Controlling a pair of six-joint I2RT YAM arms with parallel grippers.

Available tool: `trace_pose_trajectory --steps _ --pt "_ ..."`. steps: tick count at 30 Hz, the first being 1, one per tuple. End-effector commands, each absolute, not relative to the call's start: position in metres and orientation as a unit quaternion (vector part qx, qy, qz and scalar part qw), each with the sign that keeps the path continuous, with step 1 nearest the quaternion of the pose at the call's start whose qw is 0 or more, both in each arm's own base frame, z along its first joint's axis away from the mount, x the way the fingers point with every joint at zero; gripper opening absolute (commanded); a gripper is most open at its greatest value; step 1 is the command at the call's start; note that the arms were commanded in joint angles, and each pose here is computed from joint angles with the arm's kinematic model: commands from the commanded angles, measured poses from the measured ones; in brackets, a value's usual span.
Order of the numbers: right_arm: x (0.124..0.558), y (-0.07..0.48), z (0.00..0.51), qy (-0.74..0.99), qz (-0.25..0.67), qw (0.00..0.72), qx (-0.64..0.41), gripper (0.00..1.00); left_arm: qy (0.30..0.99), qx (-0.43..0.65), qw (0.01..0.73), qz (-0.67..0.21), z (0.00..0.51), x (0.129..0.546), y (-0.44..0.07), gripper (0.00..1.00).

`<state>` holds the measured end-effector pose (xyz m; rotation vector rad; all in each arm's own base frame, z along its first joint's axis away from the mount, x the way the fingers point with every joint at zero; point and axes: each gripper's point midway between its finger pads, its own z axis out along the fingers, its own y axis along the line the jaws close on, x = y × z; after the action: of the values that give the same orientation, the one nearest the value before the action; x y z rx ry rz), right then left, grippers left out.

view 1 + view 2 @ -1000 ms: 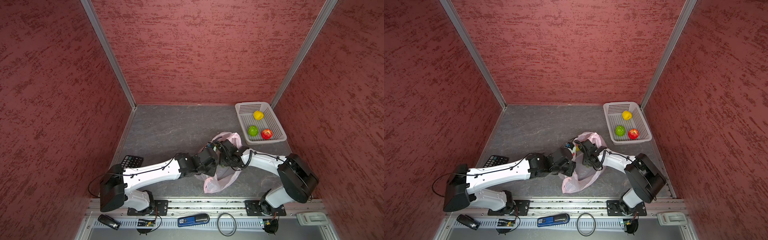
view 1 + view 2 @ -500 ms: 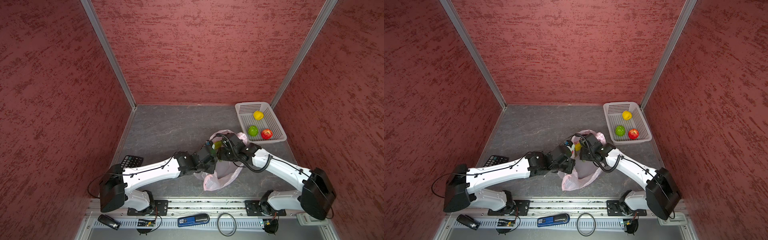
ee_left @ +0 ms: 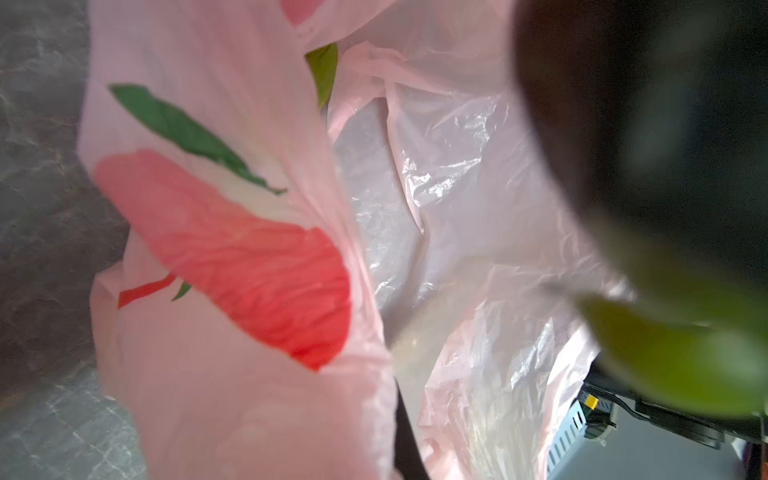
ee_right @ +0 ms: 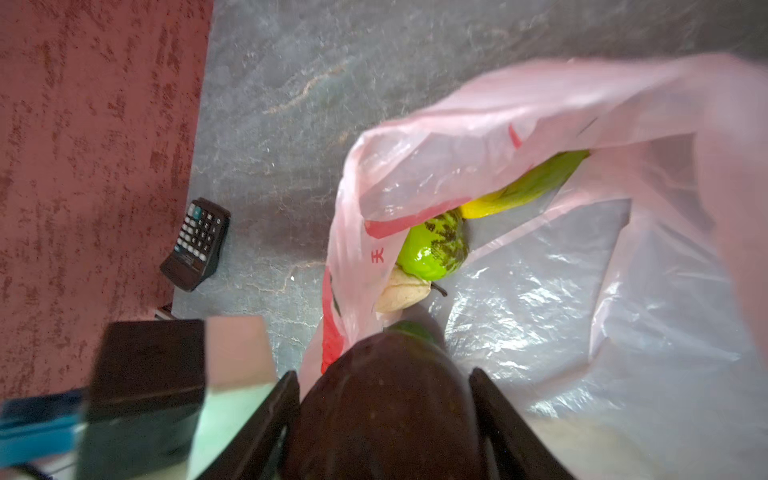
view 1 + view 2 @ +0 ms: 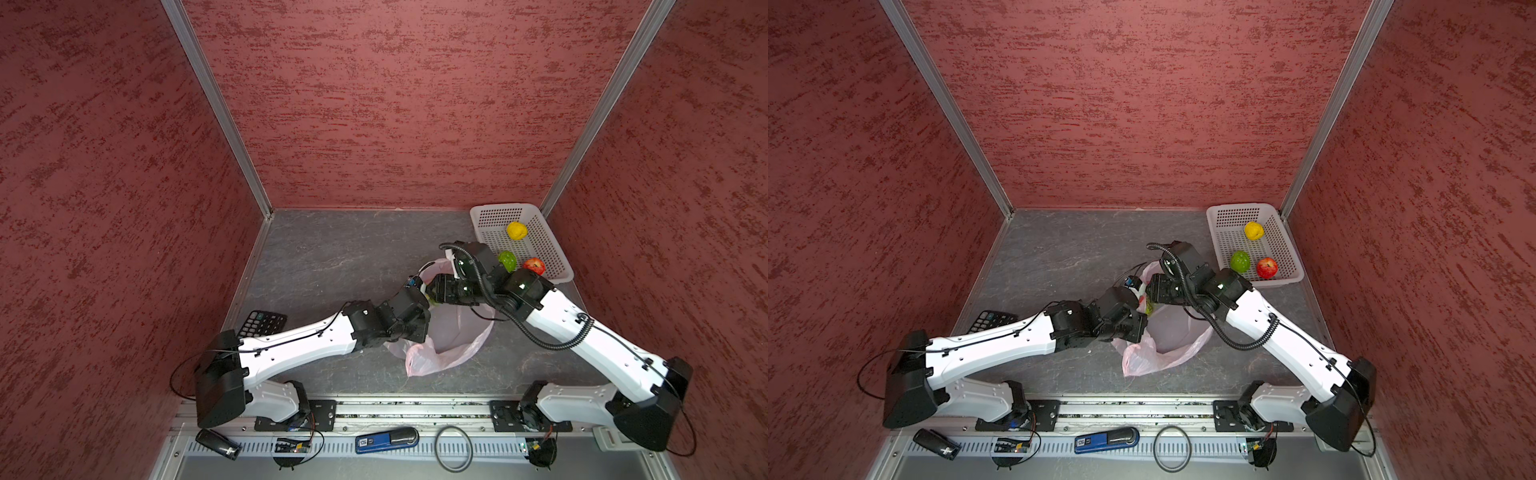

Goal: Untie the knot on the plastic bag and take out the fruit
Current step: 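Lift the mangosteen with the right gripper over the white basket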

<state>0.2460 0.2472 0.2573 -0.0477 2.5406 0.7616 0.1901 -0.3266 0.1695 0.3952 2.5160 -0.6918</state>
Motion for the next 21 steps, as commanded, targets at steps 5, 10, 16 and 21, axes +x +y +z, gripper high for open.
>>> trace_pose_trajectory --steps 5,10,16,21 --pt "0.268 0.243 0.314 0.913 0.284 0.291 -0.019 0.47 0.917 0.152 0.263 -0.259 0.18 0.191 -0.323 0.0" --pt "0.308 0.222 0.343 0.897 0.285 0.337 0.001 0.47 0.917 0.152 0.263 -0.258 0.179 0.19 -0.321 0.0" --pt "0.363 0.165 0.349 0.888 0.247 0.384 0.047 0.47 0.916 0.15 0.265 -0.261 0.181 0.191 -0.322 0.0" --pt "0.407 0.107 0.32 0.882 0.226 0.399 0.109 0.46 0.916 0.15 0.267 -0.261 0.182 0.193 -0.323 0.0"
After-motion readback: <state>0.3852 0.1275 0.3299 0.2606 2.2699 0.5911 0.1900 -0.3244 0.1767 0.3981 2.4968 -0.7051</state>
